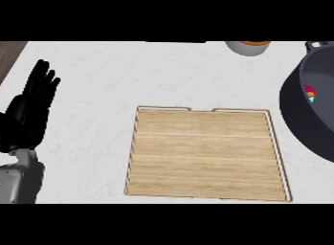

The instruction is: Pick the cupcake from the tray and place it in the pot

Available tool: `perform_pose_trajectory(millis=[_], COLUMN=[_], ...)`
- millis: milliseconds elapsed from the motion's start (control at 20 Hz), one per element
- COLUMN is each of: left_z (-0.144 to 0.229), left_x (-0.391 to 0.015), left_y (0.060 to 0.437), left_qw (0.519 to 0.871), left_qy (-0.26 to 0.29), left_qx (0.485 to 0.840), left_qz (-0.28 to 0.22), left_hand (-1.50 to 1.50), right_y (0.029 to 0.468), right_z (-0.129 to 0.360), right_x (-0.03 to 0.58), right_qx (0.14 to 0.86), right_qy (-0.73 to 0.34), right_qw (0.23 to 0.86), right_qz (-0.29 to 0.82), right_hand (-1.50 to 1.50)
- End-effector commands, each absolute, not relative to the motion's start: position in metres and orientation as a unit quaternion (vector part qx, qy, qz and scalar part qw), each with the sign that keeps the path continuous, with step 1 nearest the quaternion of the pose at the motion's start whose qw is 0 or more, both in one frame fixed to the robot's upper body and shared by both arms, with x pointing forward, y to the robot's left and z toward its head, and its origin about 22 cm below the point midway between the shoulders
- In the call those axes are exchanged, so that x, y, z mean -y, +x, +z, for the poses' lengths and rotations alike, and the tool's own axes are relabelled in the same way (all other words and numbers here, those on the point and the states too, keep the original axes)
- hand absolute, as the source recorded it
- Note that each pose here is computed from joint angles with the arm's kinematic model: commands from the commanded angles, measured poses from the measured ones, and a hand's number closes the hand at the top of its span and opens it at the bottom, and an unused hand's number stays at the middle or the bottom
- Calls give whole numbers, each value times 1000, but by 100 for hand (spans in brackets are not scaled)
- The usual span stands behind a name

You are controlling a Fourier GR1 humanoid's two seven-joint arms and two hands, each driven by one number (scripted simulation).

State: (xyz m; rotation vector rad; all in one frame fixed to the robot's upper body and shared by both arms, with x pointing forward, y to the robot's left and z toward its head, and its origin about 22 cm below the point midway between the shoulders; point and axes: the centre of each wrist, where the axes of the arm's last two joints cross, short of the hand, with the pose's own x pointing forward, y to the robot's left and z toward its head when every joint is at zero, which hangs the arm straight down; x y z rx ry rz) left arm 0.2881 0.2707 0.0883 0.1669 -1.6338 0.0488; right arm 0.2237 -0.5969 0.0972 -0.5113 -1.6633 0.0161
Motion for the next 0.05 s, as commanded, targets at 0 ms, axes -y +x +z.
perform_pose_trajectory(millis=[0], left_z=[83], left_x=[-264], left_y=[287], left_qw=[682], left_qy=[65], left_qx=[728], left_qz=[18], left_hand=[0], right_y=[214], right_z=[93], right_x=[601], right_qx=[755], right_qy=[-180], right_qw=[630], right_qz=[16], right_hand=[-150])
